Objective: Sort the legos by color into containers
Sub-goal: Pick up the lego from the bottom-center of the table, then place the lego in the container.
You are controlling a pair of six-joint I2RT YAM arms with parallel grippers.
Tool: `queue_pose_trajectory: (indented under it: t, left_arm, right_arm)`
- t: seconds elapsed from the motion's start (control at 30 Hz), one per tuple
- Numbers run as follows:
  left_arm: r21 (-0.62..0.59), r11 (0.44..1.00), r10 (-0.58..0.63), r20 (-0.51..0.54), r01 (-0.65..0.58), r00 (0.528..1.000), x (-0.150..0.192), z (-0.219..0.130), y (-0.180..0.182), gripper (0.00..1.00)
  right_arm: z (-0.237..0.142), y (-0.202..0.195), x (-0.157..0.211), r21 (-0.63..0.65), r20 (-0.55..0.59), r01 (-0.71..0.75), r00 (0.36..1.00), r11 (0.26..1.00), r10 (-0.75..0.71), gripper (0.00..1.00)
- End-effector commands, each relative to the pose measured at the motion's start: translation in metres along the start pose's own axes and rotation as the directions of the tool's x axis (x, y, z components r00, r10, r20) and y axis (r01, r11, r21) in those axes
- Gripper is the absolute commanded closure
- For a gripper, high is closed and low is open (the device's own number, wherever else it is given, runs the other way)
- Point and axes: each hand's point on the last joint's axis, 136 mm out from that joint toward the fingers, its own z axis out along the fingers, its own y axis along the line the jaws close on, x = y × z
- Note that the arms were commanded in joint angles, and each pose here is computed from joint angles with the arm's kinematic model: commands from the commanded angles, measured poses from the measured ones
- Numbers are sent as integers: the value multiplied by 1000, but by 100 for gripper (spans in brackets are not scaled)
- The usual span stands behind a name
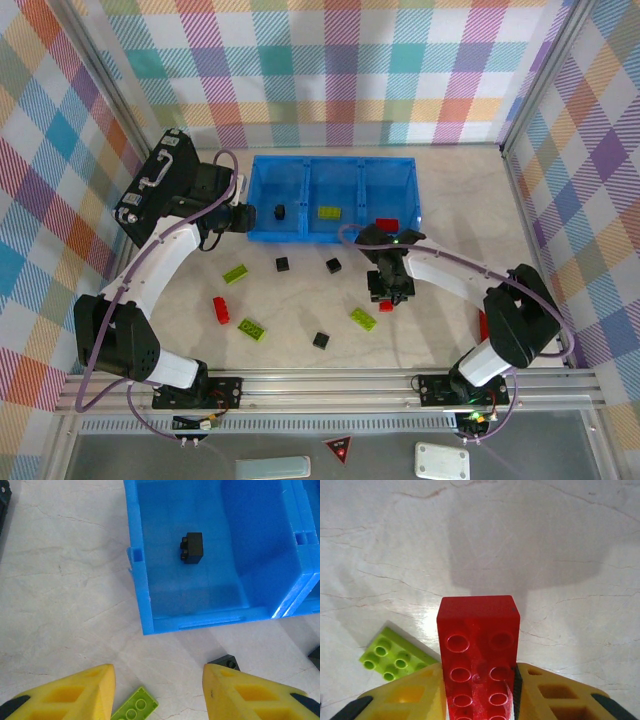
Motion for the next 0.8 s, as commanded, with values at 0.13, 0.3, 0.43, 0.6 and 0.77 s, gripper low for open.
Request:
queue_pose_trajectory:
  t: [0.13, 0.3, 0.43, 0.6, 0.77]
  left_arm:
    - [-12, 1000, 20, 21, -20, 1000, -2, -4, 1, 51]
    - [-17, 1000, 22, 24, -21, 999, -2, -5, 2, 51]
    - [-19, 1000, 24, 24, -23, 999, -2, -6, 3, 51]
    - [-22, 999, 25, 28, -24, 999, -3, -7, 3, 50]
    - [-19, 1000, 26, 36, -25, 999, -4, -10, 3, 50]
  right_arm:
    - [-29, -10, -26, -30, 63, -10, 998, 999, 12, 65]
    - [-42, -17, -55, -50, 102, -12, 995, 999, 17, 65]
    - [-51, -22, -81, -63, 129, -16, 991, 998, 24, 66]
    - [-63, -24, -117, -82, 170, -18, 985, 996, 31, 66]
    - [-69, -26, -154, -84, 206, -15, 978, 996, 32, 67]
